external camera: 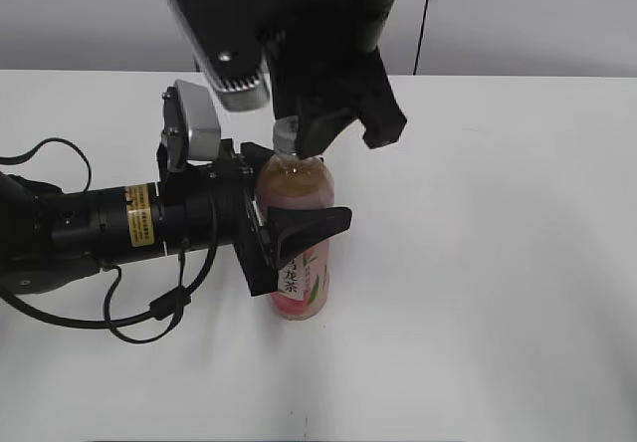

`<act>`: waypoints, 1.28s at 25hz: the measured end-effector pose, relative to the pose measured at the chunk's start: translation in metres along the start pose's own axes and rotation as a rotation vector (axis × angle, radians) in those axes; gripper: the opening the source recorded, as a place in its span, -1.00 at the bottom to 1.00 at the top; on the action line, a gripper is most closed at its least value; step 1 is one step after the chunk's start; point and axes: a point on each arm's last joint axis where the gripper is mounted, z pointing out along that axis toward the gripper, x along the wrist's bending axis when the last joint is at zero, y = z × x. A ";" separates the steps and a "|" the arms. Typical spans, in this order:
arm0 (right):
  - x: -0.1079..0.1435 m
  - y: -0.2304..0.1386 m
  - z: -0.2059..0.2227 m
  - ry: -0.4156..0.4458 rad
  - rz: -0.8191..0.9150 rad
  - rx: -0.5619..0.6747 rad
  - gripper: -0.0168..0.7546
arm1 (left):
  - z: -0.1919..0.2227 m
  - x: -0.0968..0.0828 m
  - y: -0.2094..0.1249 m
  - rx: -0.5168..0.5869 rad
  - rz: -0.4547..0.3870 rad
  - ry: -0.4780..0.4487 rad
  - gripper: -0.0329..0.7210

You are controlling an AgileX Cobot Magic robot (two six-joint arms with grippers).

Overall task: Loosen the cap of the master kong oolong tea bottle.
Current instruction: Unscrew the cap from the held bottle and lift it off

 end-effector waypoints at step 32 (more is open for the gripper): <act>-0.002 -0.003 -0.001 -0.012 -0.417 0.046 -0.01 | 0.000 -0.001 0.000 0.008 0.015 -0.031 0.27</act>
